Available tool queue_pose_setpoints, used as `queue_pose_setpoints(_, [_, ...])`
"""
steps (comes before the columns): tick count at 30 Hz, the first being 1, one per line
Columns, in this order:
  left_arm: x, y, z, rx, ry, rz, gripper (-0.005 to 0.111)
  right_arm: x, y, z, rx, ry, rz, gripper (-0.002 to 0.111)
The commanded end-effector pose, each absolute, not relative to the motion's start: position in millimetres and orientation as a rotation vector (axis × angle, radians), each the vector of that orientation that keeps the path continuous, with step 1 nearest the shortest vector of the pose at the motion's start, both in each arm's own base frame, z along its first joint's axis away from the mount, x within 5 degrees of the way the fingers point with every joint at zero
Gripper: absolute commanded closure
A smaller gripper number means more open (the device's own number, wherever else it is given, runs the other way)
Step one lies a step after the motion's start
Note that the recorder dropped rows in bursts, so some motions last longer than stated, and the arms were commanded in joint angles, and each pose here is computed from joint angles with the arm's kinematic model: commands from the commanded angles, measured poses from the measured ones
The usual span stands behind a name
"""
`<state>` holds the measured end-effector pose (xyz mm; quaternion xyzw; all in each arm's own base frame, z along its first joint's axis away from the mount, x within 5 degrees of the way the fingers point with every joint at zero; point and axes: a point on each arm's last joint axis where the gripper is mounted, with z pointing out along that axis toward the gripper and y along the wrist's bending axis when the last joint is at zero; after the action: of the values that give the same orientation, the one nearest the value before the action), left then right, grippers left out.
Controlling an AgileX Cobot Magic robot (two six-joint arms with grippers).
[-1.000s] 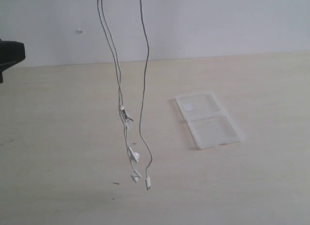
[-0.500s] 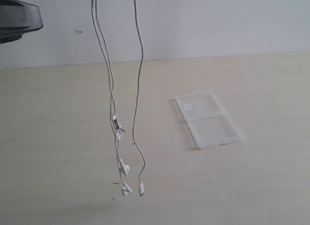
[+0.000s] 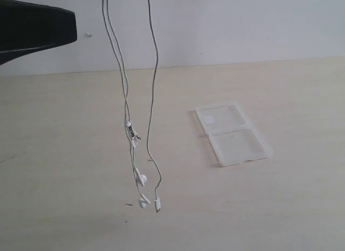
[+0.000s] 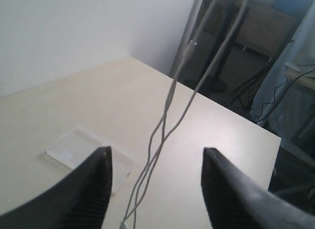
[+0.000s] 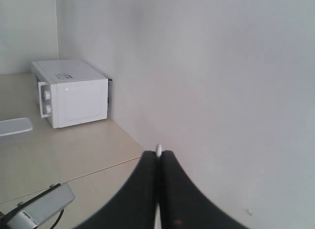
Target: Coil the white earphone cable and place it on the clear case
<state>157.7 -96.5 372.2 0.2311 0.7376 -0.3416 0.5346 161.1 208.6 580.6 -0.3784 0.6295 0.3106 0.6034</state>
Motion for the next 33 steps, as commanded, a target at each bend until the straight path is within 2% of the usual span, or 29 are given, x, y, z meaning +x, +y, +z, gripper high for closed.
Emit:
queue_pose_setpoints(1, [158.2, -98.1, 375.5, 0.594, 1.708, -0.793, 0.043, 158.0, 206.3, 584.3, -0.869, 1.442, 0.73, 0.108])
queue_pose_setpoints(4, [160.6, -99.2, 373.5, 0.641, 1.696, -0.757, 0.035, 158.0, 206.3, 584.3, -0.869, 1.442, 0.73, 0.108])
queue_pose_setpoints(10, [170.5, -104.6, 369.9, 0.735, 1.626, -0.719, 0.035, 158.2, 207.3, 584.8, -0.863, 1.436, 0.743, 0.108])
queue_pose_setpoints(33, [199.2, -126.7, 356.2, 0.822, 1.464, -0.91, 0.035, 158.4, 211.3, 584.2, -0.866, 1.432, 0.782, 0.108])
